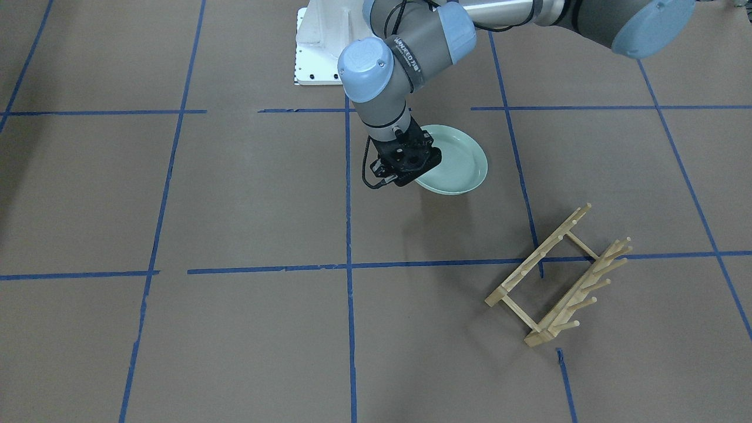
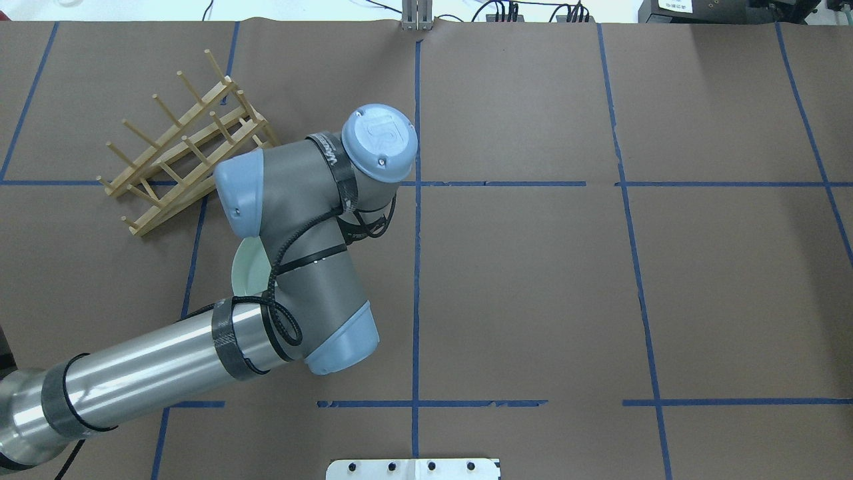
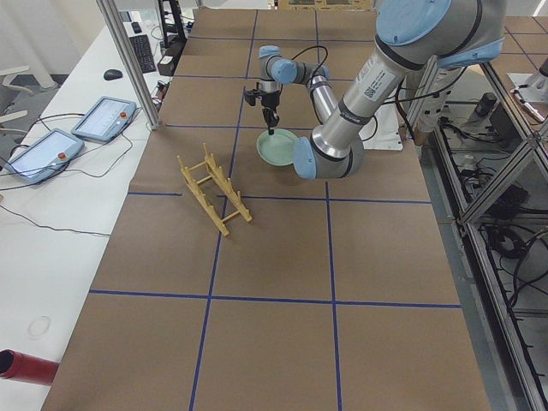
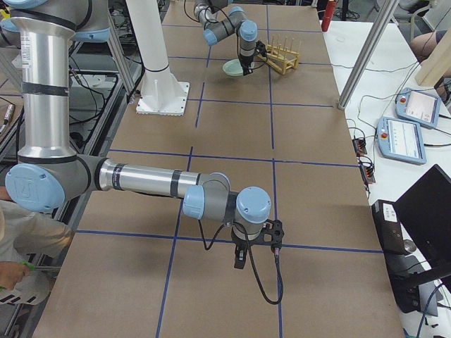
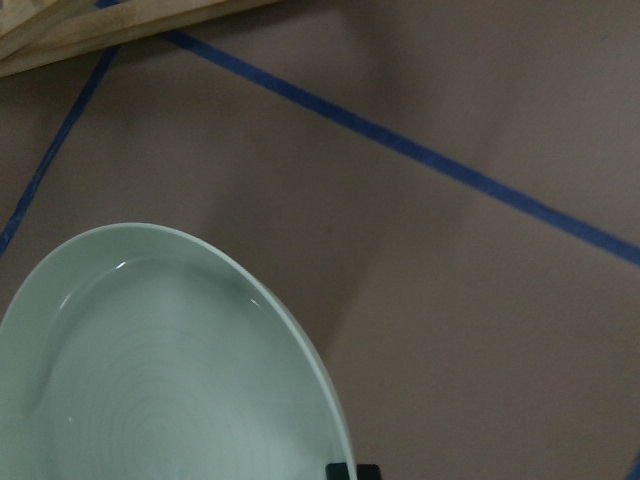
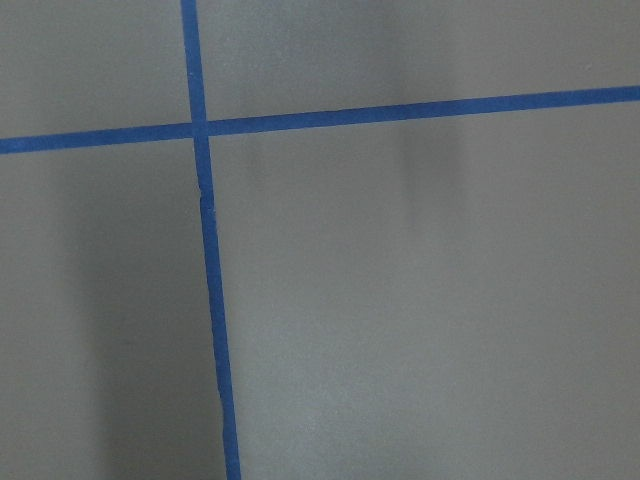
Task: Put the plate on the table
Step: 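Carry the plate with the left gripper toward the robot, beside the rack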
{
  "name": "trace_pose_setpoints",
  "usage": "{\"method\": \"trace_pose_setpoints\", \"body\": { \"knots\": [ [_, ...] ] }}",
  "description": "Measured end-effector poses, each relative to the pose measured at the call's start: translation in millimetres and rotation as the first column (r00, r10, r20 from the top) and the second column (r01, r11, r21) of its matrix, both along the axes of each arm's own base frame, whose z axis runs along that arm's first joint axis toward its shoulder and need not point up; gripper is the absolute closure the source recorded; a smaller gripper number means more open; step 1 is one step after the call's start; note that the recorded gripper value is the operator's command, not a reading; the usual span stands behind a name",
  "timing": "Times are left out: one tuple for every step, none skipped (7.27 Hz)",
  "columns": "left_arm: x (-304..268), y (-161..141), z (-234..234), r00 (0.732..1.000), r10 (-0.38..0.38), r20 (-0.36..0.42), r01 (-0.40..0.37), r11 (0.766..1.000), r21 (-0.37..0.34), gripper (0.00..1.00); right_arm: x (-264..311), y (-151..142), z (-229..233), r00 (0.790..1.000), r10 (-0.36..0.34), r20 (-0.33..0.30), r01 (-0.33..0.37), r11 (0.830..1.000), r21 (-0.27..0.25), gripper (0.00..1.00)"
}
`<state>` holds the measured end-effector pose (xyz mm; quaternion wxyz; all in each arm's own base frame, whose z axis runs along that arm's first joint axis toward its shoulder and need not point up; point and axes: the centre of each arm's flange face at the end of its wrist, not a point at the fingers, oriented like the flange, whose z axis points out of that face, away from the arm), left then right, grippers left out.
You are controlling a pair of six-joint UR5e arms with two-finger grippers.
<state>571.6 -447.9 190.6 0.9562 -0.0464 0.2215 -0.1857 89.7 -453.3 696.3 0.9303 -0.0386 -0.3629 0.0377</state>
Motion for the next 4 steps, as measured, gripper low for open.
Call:
{"method": "trace_pose_setpoints", "body": {
  "knots": [
    [9, 3, 7, 0.999, 0.045, 0.029, -0.046, 0.998, 0.036, 1.0, 0, 0, 0, 1.0, 0.0, 0.0, 0.0, 1.0, 0.0, 0.0],
    [17, 4, 10, 0.997, 0.068, 0.048, -0.071, 0.994, 0.077, 0.48, 0, 0, 0, 1.0, 0.0, 0.0, 0.0, 1.0, 0.0, 0.0],
    [27, 7, 14, 0.995, 0.085, 0.056, -0.09, 0.99, 0.112, 0.0, 0, 0, 0, 1.0, 0.0, 0.0, 0.0, 1.0, 0.0, 0.0],
    [33, 10, 17, 0.994, 0.096, 0.054, -0.102, 0.986, 0.132, 0.0, 0, 0, 0, 1.0, 0.0, 0.0, 0.0, 1.0, 0.0, 0.0]
  ]
}}
